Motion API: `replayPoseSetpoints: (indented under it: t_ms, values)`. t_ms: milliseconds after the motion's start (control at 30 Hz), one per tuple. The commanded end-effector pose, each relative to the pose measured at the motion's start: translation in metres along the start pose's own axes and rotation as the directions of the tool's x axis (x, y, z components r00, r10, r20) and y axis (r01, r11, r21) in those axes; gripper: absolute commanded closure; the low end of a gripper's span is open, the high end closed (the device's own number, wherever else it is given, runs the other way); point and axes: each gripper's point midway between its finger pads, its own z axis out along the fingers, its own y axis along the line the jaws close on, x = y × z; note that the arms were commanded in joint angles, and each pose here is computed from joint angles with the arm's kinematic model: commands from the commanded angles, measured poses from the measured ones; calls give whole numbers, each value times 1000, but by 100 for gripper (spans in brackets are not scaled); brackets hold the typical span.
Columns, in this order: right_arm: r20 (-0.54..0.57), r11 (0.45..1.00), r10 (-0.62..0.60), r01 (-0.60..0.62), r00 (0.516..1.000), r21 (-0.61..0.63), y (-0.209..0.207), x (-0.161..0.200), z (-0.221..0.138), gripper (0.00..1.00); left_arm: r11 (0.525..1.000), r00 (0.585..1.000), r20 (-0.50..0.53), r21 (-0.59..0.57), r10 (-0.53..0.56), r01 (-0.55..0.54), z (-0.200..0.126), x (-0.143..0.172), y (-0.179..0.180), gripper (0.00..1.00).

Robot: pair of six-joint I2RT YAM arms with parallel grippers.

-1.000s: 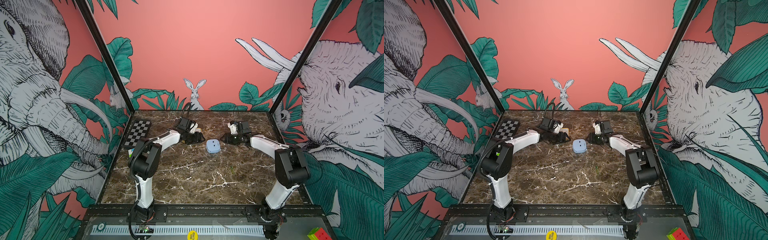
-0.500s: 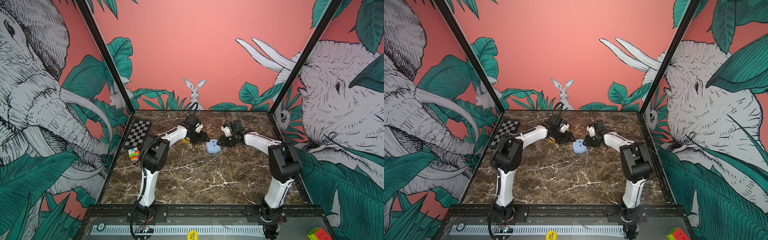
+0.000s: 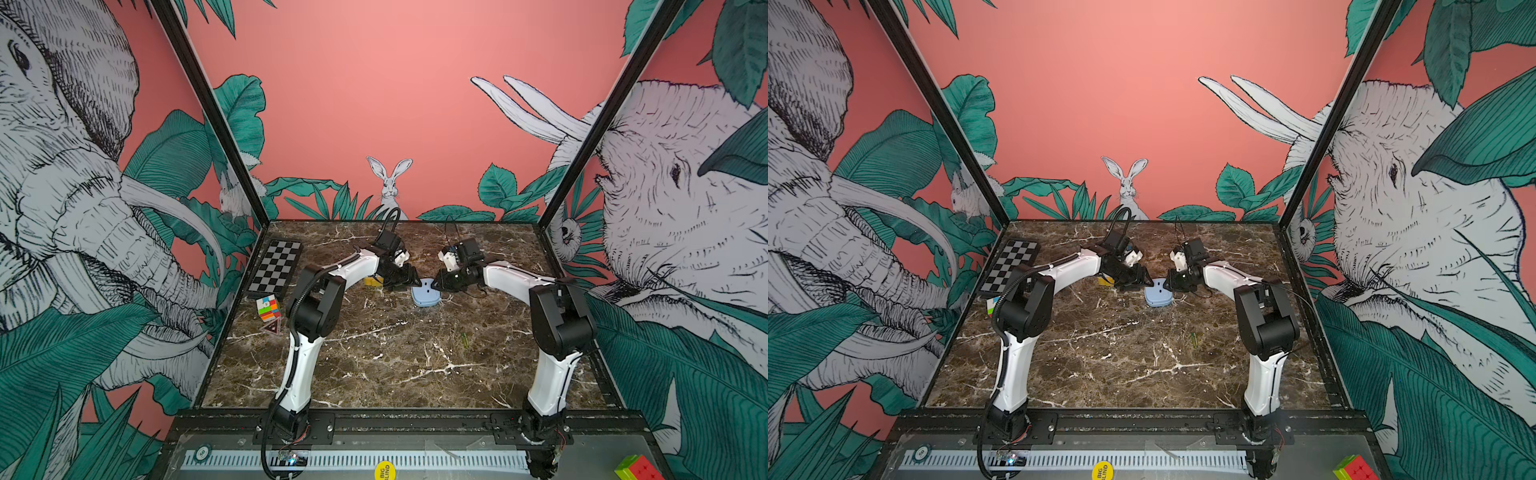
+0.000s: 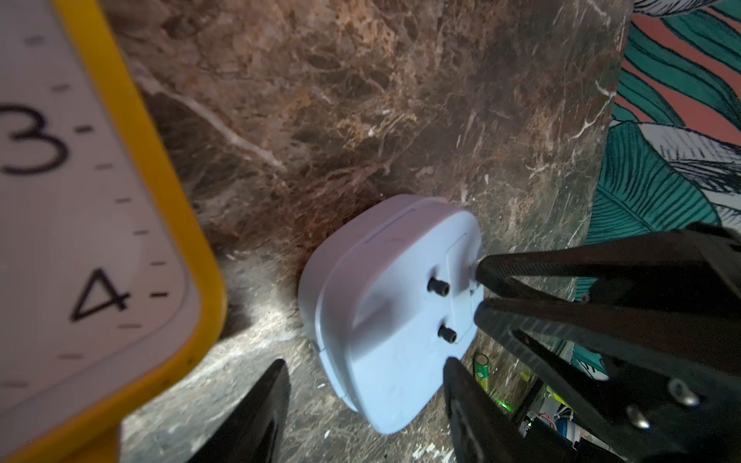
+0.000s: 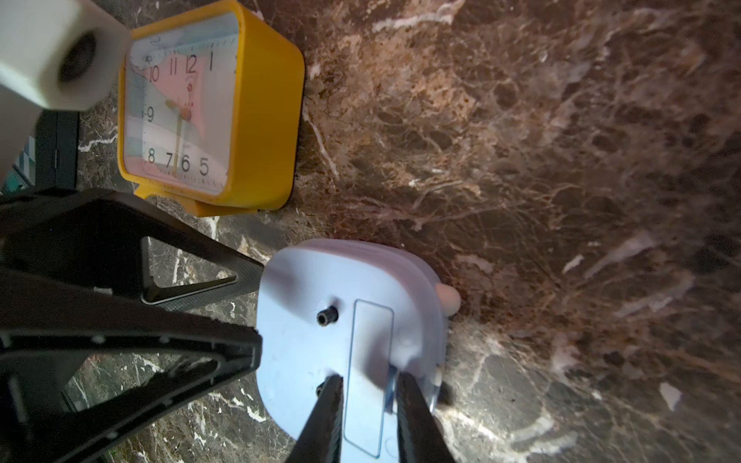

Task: Insert the battery into the alarm
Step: Remove the cover from the alarm.

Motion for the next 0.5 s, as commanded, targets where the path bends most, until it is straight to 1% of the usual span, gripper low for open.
replayPoseSetpoints:
  t_ms: [0, 133, 200, 233, 467]
  values:
    - [-19, 1000, 2, -2, 1000, 11, 0, 3, 7, 76, 1000, 1000, -25, 6, -12, 12, 0, 3, -4, 38]
    - [-10, 999, 14, -14, 1000, 34, -2, 3, 4, 77, 1000, 999, -37, -1, -18, 18, 3, 5, -2, 39]
    - [-25, 999, 26, -25, 999, 36, -2, 6, 5, 77, 1000, 999, -40, -2, -23, 23, 4, 5, -1, 41]
    - [-33, 999, 33, -31, 999, 39, -2, 7, 6, 77, 1000, 998, -54, 17, -25, 26, 5, 7, -4, 42]
    - [-46, 996, 81, -79, 996, 46, -3, 12, 10, 77, 999, 997, -69, 26, -37, 39, 8, 8, -3, 44]
